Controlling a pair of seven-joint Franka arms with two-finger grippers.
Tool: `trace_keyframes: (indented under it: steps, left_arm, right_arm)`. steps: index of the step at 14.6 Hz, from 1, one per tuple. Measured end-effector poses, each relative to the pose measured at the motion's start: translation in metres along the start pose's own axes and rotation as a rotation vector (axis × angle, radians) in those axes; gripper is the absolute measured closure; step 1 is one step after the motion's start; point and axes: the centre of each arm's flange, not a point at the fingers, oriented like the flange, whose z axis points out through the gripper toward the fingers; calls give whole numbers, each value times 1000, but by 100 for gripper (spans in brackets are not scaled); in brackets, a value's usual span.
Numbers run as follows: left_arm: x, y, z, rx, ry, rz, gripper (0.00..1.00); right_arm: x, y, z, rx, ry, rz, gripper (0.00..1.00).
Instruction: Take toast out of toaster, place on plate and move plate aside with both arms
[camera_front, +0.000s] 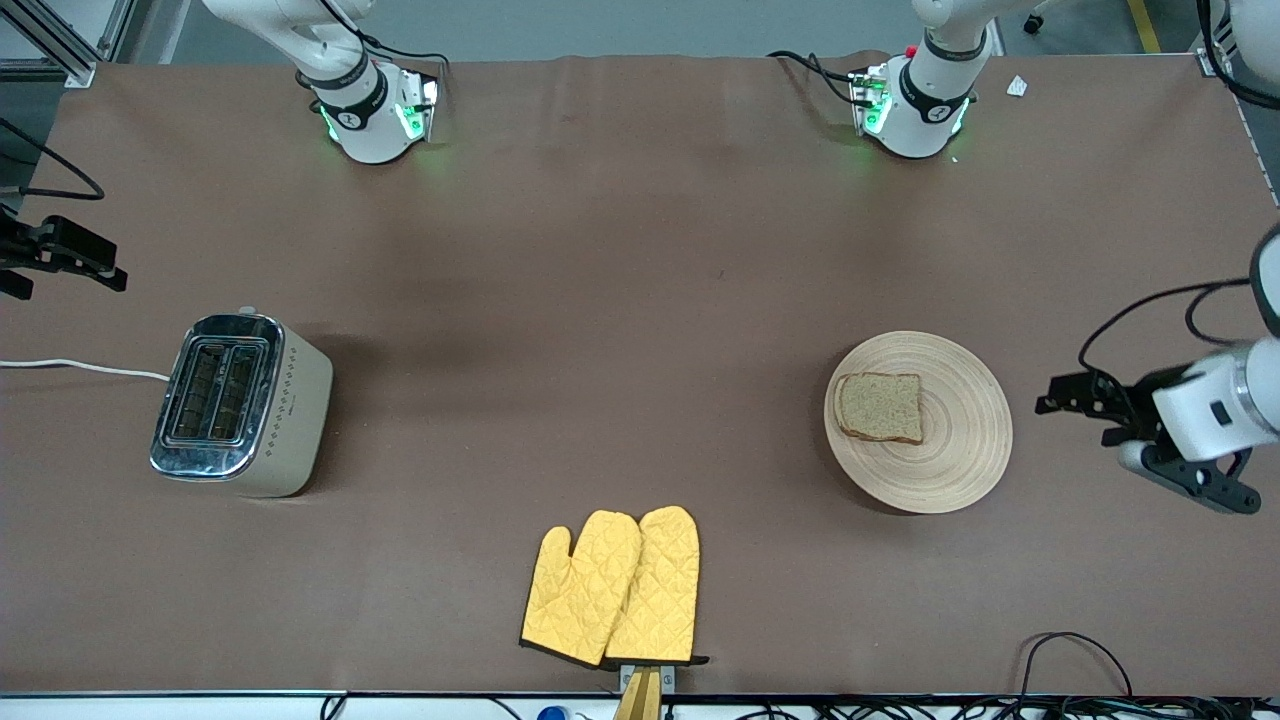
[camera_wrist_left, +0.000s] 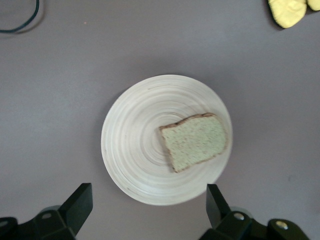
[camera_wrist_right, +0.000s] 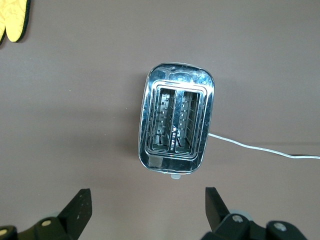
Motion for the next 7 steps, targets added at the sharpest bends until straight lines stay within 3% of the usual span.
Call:
trace_keyframes:
  steps: [7]
  left_arm:
    - [-35, 92, -112, 179, 103, -145, 0]
  right_arm:
    - [0, 0, 0, 0, 0, 0, 0]
